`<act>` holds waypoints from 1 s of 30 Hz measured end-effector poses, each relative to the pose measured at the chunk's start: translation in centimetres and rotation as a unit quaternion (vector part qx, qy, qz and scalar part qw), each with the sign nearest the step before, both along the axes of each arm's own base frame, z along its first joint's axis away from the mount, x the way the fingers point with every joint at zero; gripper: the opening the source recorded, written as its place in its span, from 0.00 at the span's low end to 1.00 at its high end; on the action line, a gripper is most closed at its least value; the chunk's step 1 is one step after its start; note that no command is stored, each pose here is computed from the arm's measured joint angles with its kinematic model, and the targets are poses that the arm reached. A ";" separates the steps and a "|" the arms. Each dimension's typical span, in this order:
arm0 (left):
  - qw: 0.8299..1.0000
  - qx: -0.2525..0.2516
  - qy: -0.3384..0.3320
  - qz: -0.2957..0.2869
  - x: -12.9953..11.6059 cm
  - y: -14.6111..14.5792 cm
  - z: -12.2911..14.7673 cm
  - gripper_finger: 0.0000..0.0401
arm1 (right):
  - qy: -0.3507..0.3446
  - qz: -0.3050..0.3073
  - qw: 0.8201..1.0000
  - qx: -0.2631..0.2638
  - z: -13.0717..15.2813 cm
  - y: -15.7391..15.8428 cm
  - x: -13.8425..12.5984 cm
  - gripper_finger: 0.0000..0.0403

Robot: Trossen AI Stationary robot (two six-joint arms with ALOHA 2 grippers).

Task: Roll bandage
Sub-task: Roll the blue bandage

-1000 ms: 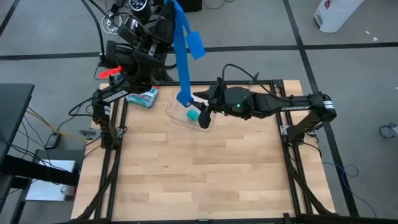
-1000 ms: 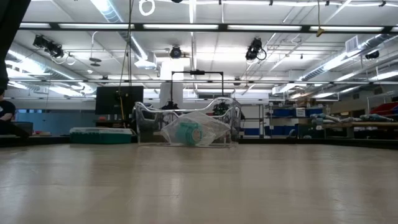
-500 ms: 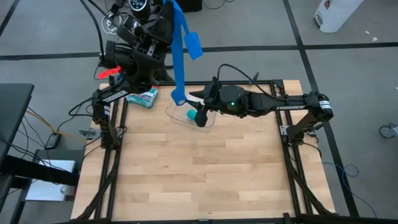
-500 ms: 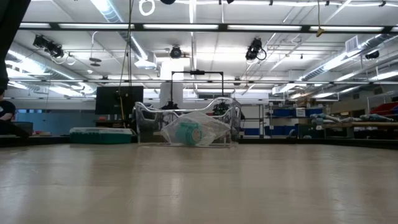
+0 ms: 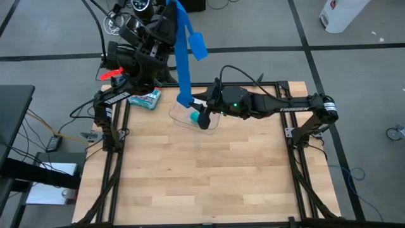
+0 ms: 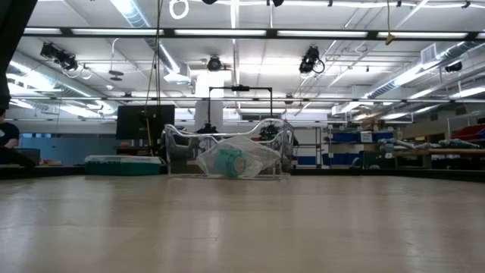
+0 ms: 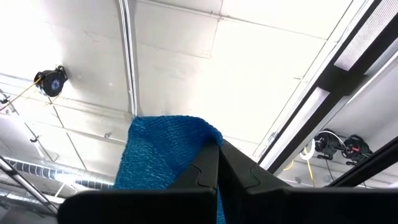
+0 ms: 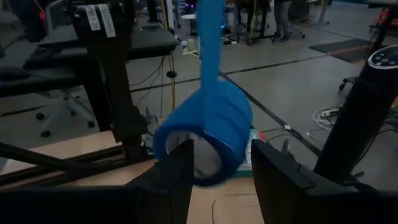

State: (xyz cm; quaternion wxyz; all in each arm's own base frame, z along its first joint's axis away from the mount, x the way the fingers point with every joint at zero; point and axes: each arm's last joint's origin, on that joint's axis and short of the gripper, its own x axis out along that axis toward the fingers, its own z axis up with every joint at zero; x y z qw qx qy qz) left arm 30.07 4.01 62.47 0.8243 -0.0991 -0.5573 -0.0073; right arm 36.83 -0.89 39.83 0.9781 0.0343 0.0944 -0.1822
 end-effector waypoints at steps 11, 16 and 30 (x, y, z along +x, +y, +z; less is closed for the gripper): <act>1.000 0.001 0.002 -0.004 0.1 -0.2 0.0 0.01 | 0.001 -0.006 1.000 -0.003 0.0 -0.5 0.0 0.34; 1.000 0.000 0.002 -0.004 0.1 -0.2 0.0 0.01 | -0.001 0.020 1.000 0.007 0.0 -0.6 0.0 0.06; 0.998 0.043 0.045 -0.010 -1.9 0.3 1.0 0.01 | 0.011 0.078 0.992 0.101 2.4 -2.8 -4.4 0.00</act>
